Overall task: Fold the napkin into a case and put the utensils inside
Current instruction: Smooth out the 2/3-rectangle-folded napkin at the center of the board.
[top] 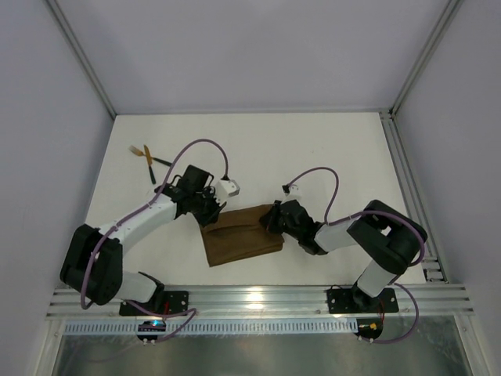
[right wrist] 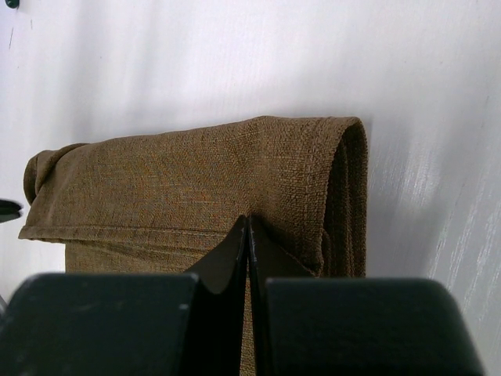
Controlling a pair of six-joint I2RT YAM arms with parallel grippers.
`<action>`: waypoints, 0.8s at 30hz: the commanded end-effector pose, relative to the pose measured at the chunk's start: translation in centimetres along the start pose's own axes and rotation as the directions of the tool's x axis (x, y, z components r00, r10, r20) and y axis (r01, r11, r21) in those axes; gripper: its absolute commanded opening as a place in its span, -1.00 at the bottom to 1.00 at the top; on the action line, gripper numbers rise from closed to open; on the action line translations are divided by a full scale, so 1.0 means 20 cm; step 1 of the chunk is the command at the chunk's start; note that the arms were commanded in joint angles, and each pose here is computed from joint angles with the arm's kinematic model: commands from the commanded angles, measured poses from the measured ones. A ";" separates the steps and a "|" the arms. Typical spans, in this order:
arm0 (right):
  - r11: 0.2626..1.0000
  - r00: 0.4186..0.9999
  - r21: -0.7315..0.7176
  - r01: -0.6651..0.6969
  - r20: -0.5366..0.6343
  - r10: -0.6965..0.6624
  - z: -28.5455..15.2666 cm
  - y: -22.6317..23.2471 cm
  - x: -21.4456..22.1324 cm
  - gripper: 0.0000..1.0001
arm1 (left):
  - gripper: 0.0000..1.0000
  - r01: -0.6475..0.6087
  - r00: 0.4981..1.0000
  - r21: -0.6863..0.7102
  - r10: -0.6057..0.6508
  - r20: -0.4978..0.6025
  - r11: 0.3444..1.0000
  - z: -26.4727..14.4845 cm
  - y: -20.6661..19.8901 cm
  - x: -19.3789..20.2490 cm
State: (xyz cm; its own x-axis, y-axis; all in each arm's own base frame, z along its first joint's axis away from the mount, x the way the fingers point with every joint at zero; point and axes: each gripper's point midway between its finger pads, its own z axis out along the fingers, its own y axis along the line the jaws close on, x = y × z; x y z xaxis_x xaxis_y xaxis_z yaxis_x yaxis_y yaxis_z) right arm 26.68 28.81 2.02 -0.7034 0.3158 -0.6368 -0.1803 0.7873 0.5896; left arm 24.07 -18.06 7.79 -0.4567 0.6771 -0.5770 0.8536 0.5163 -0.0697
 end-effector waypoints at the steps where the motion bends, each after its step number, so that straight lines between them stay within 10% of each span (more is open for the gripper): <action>1: 0.997 0.998 0.072 0.033 -0.052 -0.029 0.00 -0.11 0.09 -0.91 | -1.00 0.029 1.000 -0.103 -0.030 -0.007 0.994 0.05 0.14 -0.01; 13: 0.998 0.999 0.056 0.022 -0.034 -0.020 0.00 -0.10 0.07 -0.92 | -1.00 -0.004 0.982 -0.141 -0.023 -0.189 0.990 0.18 0.18 0.38; 24: 0.955 0.994 -0.275 0.108 0.043 -0.101 -0.10 0.42 -0.21 -0.91 | -1.00 0.001 0.987 -0.133 -0.023 -0.162 0.991 0.22 0.17 0.39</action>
State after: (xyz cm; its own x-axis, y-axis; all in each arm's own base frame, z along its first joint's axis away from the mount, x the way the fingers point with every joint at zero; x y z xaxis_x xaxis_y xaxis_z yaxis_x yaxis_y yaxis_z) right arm 26.23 30.24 5.04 -0.7014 0.2393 -0.6714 -0.3029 0.7526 0.5846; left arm 26.09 -14.53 1.74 -0.4949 0.7158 -0.4927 0.8055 0.5906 0.0488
